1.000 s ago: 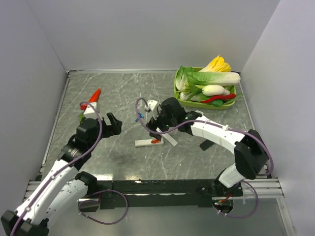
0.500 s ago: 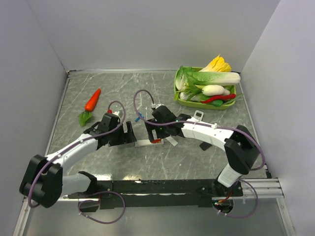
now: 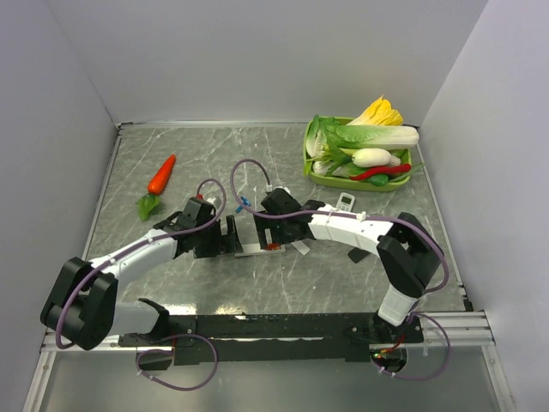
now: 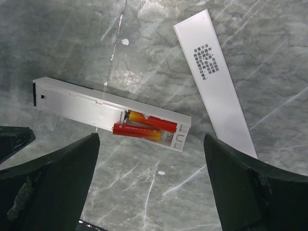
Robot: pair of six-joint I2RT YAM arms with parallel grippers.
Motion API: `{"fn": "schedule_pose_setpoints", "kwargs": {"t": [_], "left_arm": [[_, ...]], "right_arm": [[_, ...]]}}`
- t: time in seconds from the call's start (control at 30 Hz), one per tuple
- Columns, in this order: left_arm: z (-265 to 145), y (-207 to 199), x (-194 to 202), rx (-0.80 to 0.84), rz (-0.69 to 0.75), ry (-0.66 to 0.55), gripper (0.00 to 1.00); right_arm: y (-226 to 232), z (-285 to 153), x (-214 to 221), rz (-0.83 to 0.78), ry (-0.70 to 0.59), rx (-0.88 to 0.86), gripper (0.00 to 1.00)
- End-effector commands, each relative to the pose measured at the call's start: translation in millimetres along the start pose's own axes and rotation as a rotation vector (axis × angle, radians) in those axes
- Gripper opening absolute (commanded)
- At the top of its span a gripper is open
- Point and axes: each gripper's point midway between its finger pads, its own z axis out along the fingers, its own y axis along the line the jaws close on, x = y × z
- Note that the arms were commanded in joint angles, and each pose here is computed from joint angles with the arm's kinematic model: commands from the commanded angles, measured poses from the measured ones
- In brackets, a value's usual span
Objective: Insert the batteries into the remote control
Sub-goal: Load the battery into the remote control.
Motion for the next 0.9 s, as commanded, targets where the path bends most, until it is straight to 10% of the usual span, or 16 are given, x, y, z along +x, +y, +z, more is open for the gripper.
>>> {"fn": "schedule_pose_setpoints", "kwargs": {"t": [0.0,0.87], "left_arm": [[-1.0,-14.9,-13.4,0.036,0.008,-0.030,0.99],[7.5,-15.8,-11.4,0.002,0.007,-0.014,0.99]], "right_arm": [[7.8,7.3,-9.6,0.031,-0.018,-0.010,0.96],[-12.5,15.9,7.2,0.017,0.016,0.066,0.94]]}}
